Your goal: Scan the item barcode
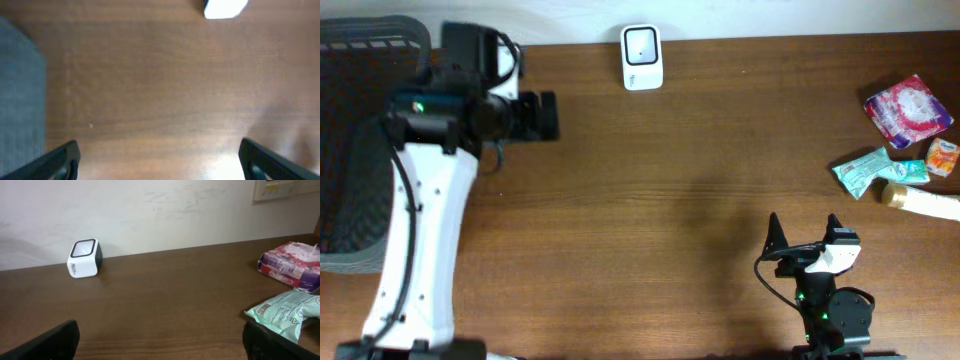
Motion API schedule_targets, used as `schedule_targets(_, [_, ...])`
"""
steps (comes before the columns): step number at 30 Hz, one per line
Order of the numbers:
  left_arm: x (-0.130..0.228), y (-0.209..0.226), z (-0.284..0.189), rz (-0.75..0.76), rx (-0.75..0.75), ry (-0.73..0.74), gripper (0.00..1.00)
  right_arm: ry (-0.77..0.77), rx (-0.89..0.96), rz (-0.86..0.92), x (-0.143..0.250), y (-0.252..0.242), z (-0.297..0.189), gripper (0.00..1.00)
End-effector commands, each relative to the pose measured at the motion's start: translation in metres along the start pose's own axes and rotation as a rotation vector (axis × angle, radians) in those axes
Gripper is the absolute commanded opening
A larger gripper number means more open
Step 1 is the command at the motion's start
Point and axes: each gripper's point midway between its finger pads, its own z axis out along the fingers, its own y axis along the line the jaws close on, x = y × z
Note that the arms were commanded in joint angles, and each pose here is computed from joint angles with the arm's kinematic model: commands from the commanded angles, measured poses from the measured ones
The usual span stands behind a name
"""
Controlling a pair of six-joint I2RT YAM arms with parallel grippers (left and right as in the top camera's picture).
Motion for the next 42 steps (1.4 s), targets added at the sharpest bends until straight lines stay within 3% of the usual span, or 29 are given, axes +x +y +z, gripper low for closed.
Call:
schedule_targets(1, [0.04,-0.018,-0.007,0.038,0.064,-0.045,0.99,0.003,0.002,0.0,0.003,-0.001,0.0,0.99])
schedule_targets(7, [0.12,-0.01,-0.03,0.065,0.104,-0.255,0.99,0.003,0.002,0.0,0.003,-0.001,0.0,0.99])
schedule_targets(12, [0.163,0.01,-0.021,0.055,0.037,-0.286,0.99,0.003,0.002,0.0,0.003,-0.001,0.0,0.99])
schedule_targets(15, [0.163,0.01,-0.011,0.054,0.046,-0.326,0.99,0.003,0.002,0.0,0.003,-0.001,0.0,0.99])
schedule_targets(22, [0.158,0.023,-0.006,0.014,0.063,-0.649,0.99,0.003,0.002,0.0,0.003,-0.001,0.0,0.99])
schedule_targets(29, [0.183,0.059,0.007,-0.07,-0.04,-0.698,0.99,0.003,0.002,0.0,0.003,-0.001,0.0,0.99])
schedule_targets(37, [0.174,0.071,0.001,-0.076,-0.059,-0.984,0.99,0.003,0.002,0.0,0.003,-0.001,0.0,0.99])
schedule_targets(42, [0.168,0.081,-0.01,-0.104,-0.112,-1.055,0.99,0.003,0.002,0.0,0.003,-0.001,0.0,0.99])
